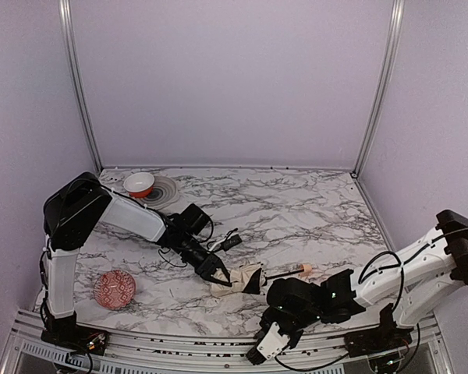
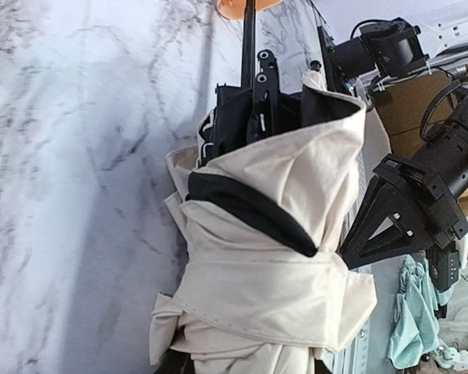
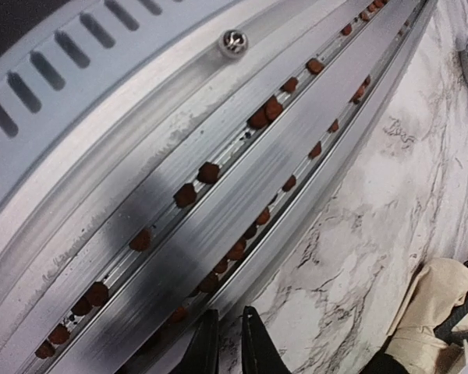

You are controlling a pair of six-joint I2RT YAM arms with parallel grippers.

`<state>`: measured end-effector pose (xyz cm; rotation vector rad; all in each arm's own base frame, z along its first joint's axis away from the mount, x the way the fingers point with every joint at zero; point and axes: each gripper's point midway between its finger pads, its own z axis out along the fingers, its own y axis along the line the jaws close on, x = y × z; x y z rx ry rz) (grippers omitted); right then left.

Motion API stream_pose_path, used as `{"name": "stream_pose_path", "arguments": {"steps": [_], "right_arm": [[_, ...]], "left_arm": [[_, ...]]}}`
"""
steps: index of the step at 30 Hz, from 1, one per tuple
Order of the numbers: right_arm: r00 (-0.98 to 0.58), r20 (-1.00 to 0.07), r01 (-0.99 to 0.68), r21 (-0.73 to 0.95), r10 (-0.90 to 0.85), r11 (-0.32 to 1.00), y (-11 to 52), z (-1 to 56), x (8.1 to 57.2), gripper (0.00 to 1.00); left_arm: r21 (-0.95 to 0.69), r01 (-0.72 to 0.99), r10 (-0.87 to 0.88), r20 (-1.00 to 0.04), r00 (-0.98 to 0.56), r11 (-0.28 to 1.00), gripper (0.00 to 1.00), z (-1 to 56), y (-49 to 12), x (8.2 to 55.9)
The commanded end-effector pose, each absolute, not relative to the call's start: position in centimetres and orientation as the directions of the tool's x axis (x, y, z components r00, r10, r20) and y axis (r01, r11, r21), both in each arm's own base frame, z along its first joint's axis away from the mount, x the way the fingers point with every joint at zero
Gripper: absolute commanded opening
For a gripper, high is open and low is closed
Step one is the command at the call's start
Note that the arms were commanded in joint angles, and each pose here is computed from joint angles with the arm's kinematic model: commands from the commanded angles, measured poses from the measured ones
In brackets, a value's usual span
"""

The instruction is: Put away the umbrella

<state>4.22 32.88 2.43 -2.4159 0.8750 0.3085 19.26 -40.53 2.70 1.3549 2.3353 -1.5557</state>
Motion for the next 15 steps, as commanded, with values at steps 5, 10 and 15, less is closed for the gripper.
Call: {"name": "stream_pose_path", "arguments": {"steps": [5, 10, 15], "right_arm": [[0.679, -0.459, -0.734, -0.453, -0.573, -0.506, 35.1, 6.5, 5.3, 0.1], [0.438, -0.706, -0.897, -0.389, -0.557, -0.212, 37.2, 14.8, 9.2, 0.15], [0.179, -0.89, -0.965, -0.242, -0.42, 0.103, 34.3, 22.6, 15.6, 0.28]], "left_arm": [[-0.546, 0.737, 0.714, -0.318, -0.623, 0.399, 0.0, -4.3, -35.7, 20.5], [-0.417, 0.822, 0.749, -0.378, -0.544, 0.387, 0.0, -2.4, -35.8, 21.3], [-0.166, 0.912, 0.805, -0.431, -0.409, 0.374, 0.06, 0.3, -35.3, 22.7]]}}
